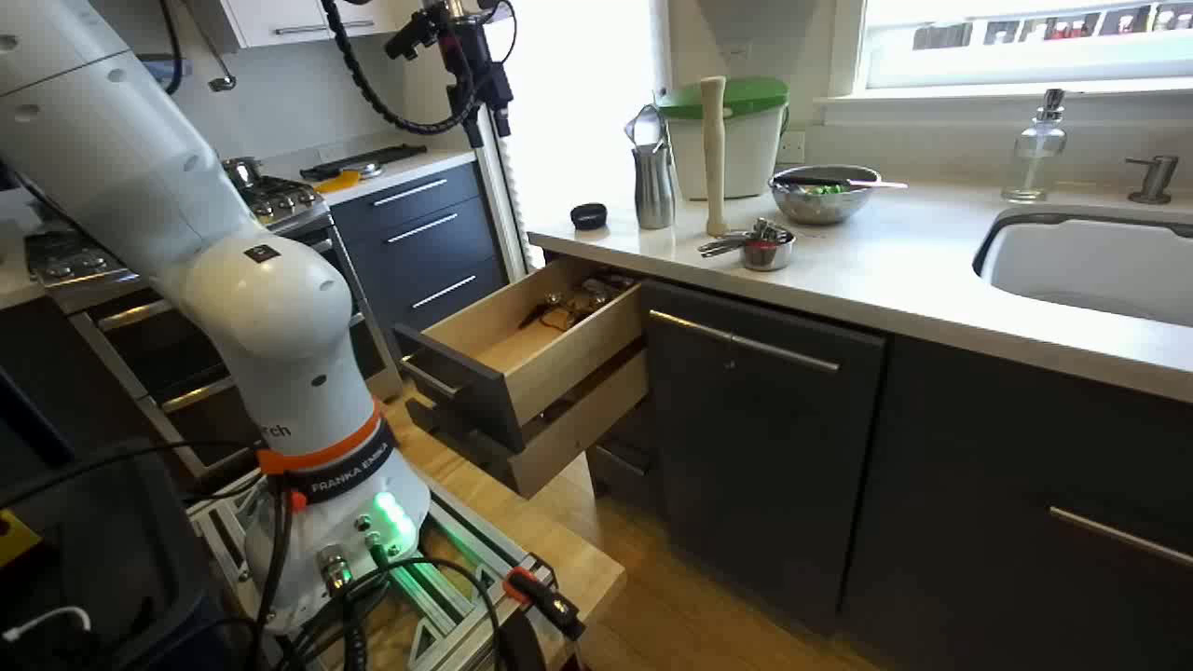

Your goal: Remove the silver ladle from the drawer and put it on the counter

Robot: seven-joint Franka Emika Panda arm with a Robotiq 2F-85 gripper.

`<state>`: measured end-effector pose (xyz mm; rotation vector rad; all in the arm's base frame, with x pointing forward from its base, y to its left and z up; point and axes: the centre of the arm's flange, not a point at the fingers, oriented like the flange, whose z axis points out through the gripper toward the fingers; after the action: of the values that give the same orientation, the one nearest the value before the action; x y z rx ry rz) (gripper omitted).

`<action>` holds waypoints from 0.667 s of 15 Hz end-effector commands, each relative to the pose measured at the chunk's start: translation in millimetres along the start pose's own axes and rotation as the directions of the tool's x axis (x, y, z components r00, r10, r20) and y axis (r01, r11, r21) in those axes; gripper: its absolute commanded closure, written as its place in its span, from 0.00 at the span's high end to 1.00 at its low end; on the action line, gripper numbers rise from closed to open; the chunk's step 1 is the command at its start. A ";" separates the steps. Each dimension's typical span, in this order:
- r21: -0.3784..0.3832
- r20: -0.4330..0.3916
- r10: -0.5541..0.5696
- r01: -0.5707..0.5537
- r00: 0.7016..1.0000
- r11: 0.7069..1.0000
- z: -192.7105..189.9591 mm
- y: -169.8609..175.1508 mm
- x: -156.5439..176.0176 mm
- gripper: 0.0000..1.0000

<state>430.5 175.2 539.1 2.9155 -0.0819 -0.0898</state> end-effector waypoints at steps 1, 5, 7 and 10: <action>0.000 0.000 0.000 0.000 1.000 1.000 0.0 0.0 0.0 1.00; 0.100 0.039 -0.211 0.206 0.977 0.973 40.3 -6.0 2.2 1.00; 0.138 0.113 -0.268 0.253 0.957 0.958 76.2 -10.4 4.5 1.00; 0.197 0.274 -0.307 0.259 0.911 0.946 143.9 -7.1 4.1 1.00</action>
<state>429.3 166.2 455.9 3.0107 0.2709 -0.3892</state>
